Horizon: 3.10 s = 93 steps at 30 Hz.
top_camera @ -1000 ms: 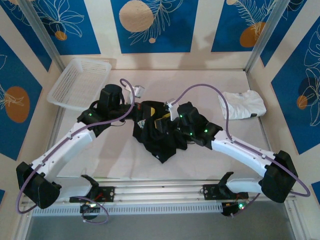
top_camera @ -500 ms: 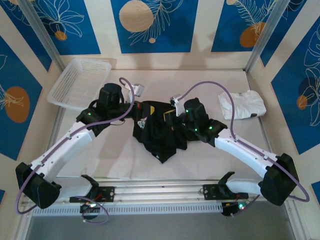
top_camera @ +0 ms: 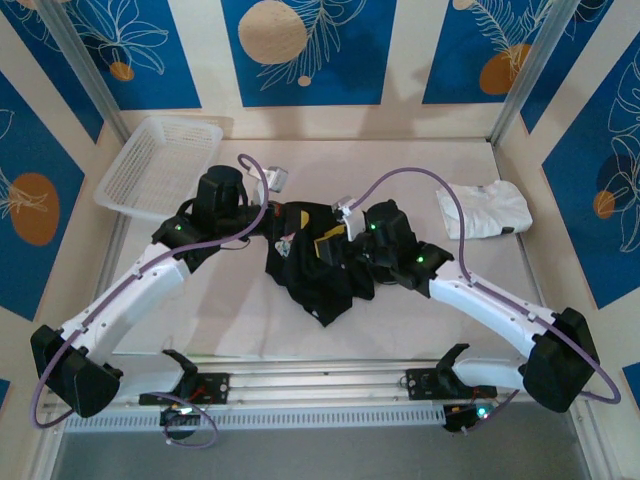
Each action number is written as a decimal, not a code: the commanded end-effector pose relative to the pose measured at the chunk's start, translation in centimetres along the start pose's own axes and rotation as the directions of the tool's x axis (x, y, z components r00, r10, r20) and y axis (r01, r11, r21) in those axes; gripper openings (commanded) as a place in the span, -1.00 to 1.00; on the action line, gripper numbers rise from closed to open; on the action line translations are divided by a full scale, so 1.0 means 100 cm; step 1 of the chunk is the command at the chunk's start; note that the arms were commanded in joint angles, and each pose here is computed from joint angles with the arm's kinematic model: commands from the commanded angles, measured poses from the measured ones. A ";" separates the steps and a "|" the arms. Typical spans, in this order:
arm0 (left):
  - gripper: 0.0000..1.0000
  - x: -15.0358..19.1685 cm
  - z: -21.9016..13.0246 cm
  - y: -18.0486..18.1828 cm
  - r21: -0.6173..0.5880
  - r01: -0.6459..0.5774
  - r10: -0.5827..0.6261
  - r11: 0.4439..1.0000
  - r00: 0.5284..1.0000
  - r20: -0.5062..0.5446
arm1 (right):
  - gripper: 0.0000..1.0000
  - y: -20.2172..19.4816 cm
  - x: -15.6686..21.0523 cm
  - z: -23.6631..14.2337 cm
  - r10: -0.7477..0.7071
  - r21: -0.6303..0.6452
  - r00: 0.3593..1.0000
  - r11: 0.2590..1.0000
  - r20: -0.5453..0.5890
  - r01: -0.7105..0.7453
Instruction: Fold the inside-out t-shirt
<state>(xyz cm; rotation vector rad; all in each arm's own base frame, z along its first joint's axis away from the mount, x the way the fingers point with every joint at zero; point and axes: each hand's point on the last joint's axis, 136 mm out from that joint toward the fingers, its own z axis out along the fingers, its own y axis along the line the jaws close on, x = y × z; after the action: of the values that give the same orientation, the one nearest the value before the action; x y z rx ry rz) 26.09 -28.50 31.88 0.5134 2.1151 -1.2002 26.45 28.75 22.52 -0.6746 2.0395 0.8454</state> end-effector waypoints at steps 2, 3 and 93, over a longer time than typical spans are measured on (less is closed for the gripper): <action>-1.00 -0.011 -0.006 -0.018 0.055 -0.036 0.034 0.998 0.999 0.033 | -0.09 -0.012 -0.003 0.013 -0.008 0.058 1.000 0.998 -0.009 0.009; -1.00 -0.011 -0.006 -0.018 0.055 -0.034 0.032 0.998 0.999 0.032 | -0.10 -0.016 -0.002 0.016 -0.002 0.075 1.000 0.997 -0.013 0.003; -1.00 -0.010 0.004 -0.030 0.054 -0.085 0.081 0.995 0.994 0.073 | -0.12 -0.007 -0.055 -0.017 -0.118 0.160 0.988 0.982 0.100 0.101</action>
<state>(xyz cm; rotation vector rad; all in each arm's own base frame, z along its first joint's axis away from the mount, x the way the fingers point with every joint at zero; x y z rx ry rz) 25.30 -30.10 32.89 0.5512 2.0159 -1.2060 28.26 27.39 25.65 -0.6549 1.9847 0.6335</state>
